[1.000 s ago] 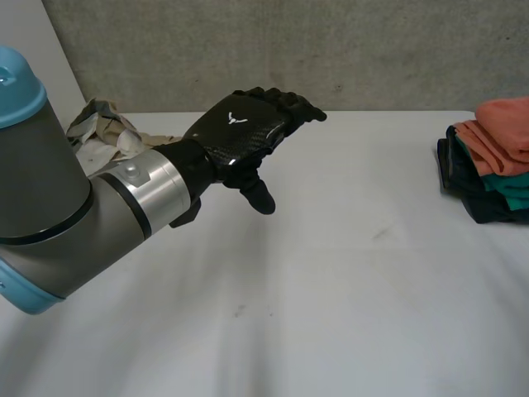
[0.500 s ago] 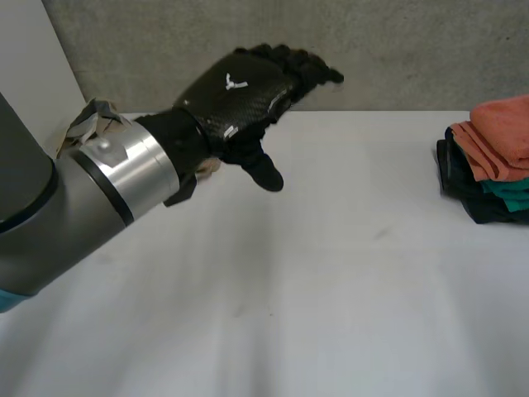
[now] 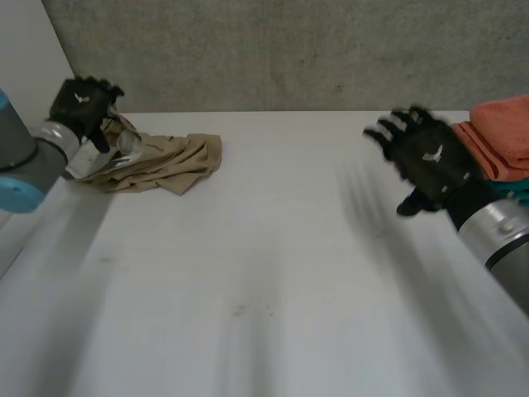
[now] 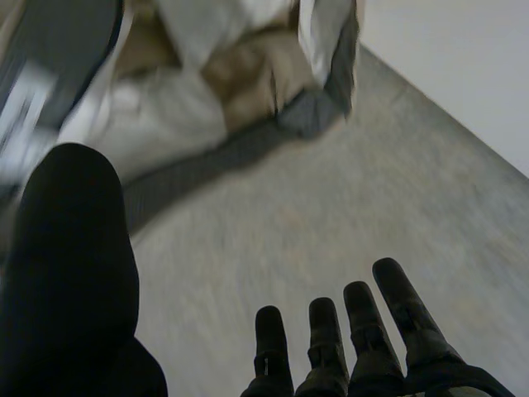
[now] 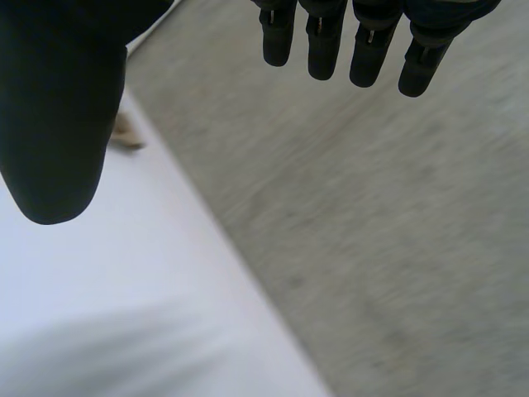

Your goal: Fold the laundry.

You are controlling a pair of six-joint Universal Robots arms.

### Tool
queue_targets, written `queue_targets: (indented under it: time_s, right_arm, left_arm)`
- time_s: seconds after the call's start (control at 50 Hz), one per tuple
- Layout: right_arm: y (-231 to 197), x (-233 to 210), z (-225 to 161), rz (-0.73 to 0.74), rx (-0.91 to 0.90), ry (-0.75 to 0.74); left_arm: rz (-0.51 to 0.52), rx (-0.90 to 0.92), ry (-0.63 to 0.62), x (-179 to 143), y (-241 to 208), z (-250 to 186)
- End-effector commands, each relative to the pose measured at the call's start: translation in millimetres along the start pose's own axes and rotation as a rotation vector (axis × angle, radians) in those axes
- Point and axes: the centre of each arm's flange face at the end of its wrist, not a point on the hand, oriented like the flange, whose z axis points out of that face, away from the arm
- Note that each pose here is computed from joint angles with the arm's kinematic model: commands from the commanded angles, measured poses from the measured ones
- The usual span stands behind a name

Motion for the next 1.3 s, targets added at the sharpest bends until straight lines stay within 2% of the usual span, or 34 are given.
queue_targets:
  time_s: [0.02, 0.12, 0.26, 0.34, 0.36, 0.48, 0.5, 0.56, 0.58, 0.62, 0.64, 0.74, 0.86, 0.88, 0.96, 1.0, 1.08, 1.1, 1.12, 1.14, 1.16, 1.26, 1.3]
  right_arm:
    - [37, -25, -5, 0.023, -0.158, -0.045]
    - [47, -30, -10, 0.034, -0.209, -0.044]
    - [52, -31, -9, 0.04, -0.225, -0.042]
    - [52, -31, -9, 0.039, -0.224, -0.04]
    - [52, -30, -10, 0.039, -0.225, -0.039]
    - [49, -28, -10, 0.035, -0.218, -0.029]
    - [49, -27, -10, 0.035, -0.218, -0.029]
    - [46, -26, -10, 0.034, -0.212, -0.024]
    - [45, -25, -10, 0.033, -0.21, -0.021]
    - [44, -24, -10, 0.03, -0.207, -0.013]
    - [41, -22, -10, 0.025, -0.202, -0.002]
    - [39, -16, -9, 0.018, -0.206, 0.03]
    - [46, -2, -9, 0.014, -0.231, 0.086]
    - [46, 0, -8, 0.012, -0.232, 0.093]
    - [49, 8, -7, 0.014, -0.241, 0.117]
    - [50, 10, -8, 0.021, -0.244, 0.121]
    - [52, 8, -10, 0.043, -0.263, 0.112]
    - [52, 7, -11, 0.054, -0.271, 0.108]
    - [52, 6, -12, 0.064, -0.278, 0.105]
    - [51, 4, -13, 0.085, -0.29, 0.096]
    - [49, 2, -14, 0.099, -0.298, 0.088]
    - [24, -21, -21, 0.23, -0.341, 0.009]
    - [16, -31, -22, 0.273, -0.35, -0.028]
  left_arm:
    - [0.068, 0.019, 0.017, 11, 63, 33]
    - [0.062, 0.018, 0.044, 21, 85, 38]
    - [0.058, 0.024, 0.058, 35, 80, 37]
    - [0.015, 0.032, 0.064, 39, 42, 29]
    - [-0.023, 0.049, 0.074, 39, 17, 22]
    - [-0.181, 0.116, 0.138, 56, -55, -21]
    - [-0.215, 0.171, 0.169, 69, -82, -36]
    - [-0.273, 0.229, 0.242, 95, -115, -62]
    - [-0.303, 0.263, 0.291, 113, -132, -80]
    - [-0.33, 0.281, 0.337, 129, -146, -96]
    - [-0.35, 0.285, 0.388, 148, -152, -109]
    - [-0.376, 0.27, 0.529, 215, -157, -133]
    - [-0.384, 0.18, 0.587, 256, -126, -132]
    - [-0.387, 0.163, 0.647, 275, -123, -144]
    - [-0.39, 0.173, 0.763, 299, -127, -165]
    - [-0.394, 0.191, 0.768, 296, -134, -165]
    - [-0.384, 0.25, 0.672, 260, -158, -157]
    - [-0.384, 0.254, 0.599, 234, -161, -148]
    - [-0.384, 0.254, 0.598, 234, -161, -148]
    - [-0.379, 0.251, 0.51, 200, -160, -138]
    - [-0.377, 0.249, 0.47, 181, -162, -137]
    - [-0.367, 0.25, 0.37, 133, -163, -138]
    - [-0.36, 0.217, 0.304, 110, -148, -129]
